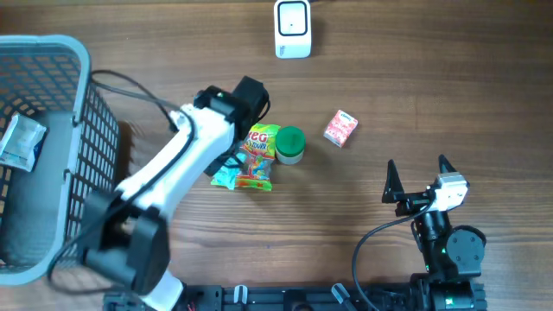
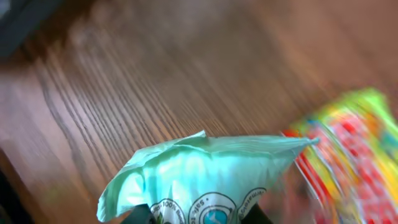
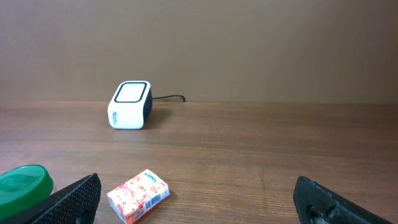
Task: Scan the item barcode
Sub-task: 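Place the wipes pack on the table left of the Haribo bag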
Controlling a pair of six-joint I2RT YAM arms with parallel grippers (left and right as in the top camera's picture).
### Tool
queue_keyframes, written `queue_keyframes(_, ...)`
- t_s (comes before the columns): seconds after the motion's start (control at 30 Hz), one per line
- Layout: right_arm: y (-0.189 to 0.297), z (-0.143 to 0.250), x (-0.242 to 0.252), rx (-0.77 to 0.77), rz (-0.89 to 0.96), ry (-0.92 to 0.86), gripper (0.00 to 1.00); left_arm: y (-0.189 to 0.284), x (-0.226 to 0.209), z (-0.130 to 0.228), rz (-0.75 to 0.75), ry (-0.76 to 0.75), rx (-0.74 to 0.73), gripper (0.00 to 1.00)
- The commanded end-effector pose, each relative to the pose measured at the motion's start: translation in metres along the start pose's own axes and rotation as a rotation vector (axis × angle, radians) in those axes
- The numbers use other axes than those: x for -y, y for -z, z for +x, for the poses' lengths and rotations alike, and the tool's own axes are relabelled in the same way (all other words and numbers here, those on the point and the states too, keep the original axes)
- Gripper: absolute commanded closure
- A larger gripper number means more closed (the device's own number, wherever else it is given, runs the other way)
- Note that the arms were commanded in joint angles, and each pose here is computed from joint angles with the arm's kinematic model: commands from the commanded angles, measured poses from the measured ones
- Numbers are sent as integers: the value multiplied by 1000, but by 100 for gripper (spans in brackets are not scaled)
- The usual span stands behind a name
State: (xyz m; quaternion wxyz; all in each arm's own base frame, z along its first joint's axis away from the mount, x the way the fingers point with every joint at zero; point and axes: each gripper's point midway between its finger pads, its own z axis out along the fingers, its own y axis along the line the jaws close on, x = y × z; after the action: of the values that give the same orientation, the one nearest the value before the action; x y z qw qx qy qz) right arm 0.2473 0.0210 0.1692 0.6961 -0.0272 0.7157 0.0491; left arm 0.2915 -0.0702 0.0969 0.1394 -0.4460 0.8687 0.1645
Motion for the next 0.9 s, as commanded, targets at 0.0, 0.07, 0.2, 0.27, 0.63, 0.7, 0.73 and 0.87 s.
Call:
queue_keyframes(0.0,0,-1,2,4,10,-14,0,-32,17,19,-34,197,-100,85)
queue_keyframes(0.07,0,-1,2,4,10,-14,0,-44,44,37,24,207,-191,85)
queue_keyframes(0.2,0,-1,2,4,10,-14,0,-40,82,69,159,95,-314,89)
queue_keyframes(0.27,0,-1,2,4,10,-14,0,-33,84,84,174,49,-309,94)
queue_keyframes(0.63,0,-1,2,4,10,-14,0,10,128,100,416,-129,-226,96)
queue_keyframes(0.7,0,-1,2,4,10,-14,0,24,120,55,434,-73,-96,91)
queue_keyframes(0.73,0,-1,2,4,10,-15,0,30,116,32,443,-29,-28,80)
queue_keyframes(0.87,0,-1,2,4,9,-14,0,12,114,6,412,44,-33,68)
